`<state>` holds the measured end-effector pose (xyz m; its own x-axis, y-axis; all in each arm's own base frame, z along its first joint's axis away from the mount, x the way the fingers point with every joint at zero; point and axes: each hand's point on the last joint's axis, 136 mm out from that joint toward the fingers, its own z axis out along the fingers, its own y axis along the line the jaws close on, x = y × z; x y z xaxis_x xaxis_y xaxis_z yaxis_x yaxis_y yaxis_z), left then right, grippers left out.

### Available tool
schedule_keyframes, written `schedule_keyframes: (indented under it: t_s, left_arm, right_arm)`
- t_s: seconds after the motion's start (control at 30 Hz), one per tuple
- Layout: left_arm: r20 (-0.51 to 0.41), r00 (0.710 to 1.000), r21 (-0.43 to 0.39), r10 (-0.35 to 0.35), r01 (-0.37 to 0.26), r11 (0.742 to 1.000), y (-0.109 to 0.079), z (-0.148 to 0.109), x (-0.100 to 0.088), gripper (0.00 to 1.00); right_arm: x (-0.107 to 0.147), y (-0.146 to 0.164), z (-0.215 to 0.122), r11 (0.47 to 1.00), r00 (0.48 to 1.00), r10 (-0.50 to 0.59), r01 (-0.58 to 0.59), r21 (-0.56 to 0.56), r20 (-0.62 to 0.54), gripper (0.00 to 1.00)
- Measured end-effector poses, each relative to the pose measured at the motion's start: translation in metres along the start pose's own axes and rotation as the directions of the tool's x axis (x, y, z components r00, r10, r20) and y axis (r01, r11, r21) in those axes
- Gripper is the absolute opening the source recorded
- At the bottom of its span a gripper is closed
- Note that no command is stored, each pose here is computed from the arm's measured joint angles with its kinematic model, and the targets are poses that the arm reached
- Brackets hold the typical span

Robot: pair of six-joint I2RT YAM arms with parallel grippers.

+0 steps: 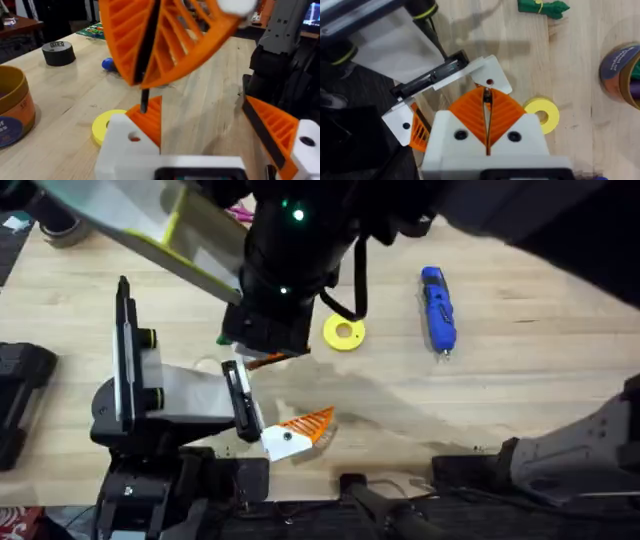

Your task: Pick up the gripper from the table and insert it into the empty holder that is missing its gripper. Then pick up a screw, insert it into the mounting hole, and use the screwdriver to tighten it. Finally, clean up the table by picking up the vegetable and placing it into the bucket.

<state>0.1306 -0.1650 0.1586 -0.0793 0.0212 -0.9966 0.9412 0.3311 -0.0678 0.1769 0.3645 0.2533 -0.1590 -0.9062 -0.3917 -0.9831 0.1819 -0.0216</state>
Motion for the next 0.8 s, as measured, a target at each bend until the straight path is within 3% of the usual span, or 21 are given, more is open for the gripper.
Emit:
schedule_keyframes:
  t_s: [0.8]
  left_arm:
    - [0.000,1.000,0.000,-0.001,0.001,1.000,0.0000,0.0000,0.0001,0.985]
  right_arm:
    - [-0.0010,-0.0012,0.0087,1.000,1.000,0.001,-0.001,-0.004,-0.012,0.005]
